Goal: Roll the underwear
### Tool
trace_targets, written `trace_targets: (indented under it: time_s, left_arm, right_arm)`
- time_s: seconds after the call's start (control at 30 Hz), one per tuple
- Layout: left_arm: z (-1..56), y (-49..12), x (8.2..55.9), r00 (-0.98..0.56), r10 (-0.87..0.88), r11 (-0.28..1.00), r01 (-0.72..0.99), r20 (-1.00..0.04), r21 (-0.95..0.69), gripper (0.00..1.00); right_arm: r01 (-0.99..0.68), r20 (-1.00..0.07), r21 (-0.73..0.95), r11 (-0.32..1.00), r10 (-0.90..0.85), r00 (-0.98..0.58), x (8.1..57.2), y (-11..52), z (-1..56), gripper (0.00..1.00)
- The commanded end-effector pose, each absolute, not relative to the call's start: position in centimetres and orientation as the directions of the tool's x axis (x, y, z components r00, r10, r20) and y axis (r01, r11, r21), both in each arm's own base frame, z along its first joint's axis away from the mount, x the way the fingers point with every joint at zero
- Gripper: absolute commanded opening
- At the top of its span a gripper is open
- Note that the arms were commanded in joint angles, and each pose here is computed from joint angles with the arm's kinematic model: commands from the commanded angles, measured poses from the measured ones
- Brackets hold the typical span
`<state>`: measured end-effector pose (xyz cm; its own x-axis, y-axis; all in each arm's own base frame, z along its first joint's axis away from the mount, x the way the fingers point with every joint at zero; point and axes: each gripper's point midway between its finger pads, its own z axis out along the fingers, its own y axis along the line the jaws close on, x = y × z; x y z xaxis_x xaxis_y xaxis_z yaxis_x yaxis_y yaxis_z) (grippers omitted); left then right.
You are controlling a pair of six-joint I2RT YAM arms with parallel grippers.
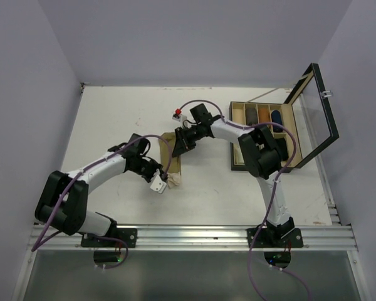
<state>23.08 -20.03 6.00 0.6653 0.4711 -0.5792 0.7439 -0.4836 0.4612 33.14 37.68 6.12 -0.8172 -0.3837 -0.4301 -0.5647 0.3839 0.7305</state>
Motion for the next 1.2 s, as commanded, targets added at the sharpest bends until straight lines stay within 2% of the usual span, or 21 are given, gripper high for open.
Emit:
trace_targets:
  time_s: [0.0, 0.2, 0.53, 0.8, 1.17]
  left_arm:
    - [7.5, -21.0, 24.1, 0.657, 0.447, -0.460, 0.751, -0.608, 0.474, 0.00]
    - [7.9, -21.1, 27.1, 0.579, 0.507, -0.394, 0.815, -0.638, 0.426, 0.00]
    - [5.6, -20.6, 31.4, 0.454, 0.604, -0.311, 0.891, -0.655, 0.331, 0.00]
    - [4.7, -19.2, 28.8, 0.440, 0.613, -0.367, 0.894, -0.655, 0.258, 0.00]
    - [4.4, -19.5, 25.9, 0.378, 0.618, -0.367, 0.914, -0.689, 0.173, 0.00]
  right_arm:
    - [-0.543, -0.377, 0.729, 0.417, -0.417, -0.827, 32.7, 37.9, 2.7, 0.18]
    - [-0.542, -0.328, 0.722, 0.429, -0.477, -0.815, 30.8, 37.3, -0.3, 0.17]
    - [-0.540, -0.309, 0.724, 0.429, -0.498, -0.810, 30.4, 36.9, -0.9, 0.15]
    - [-0.535, -0.294, 0.723, 0.437, -0.505, -0.811, 30.3, 36.6, -1.2, 0.15]
    - [-0.525, -0.289, 0.731, 0.435, -0.500, -0.817, 30.2, 36.8, -1.0, 0.15]
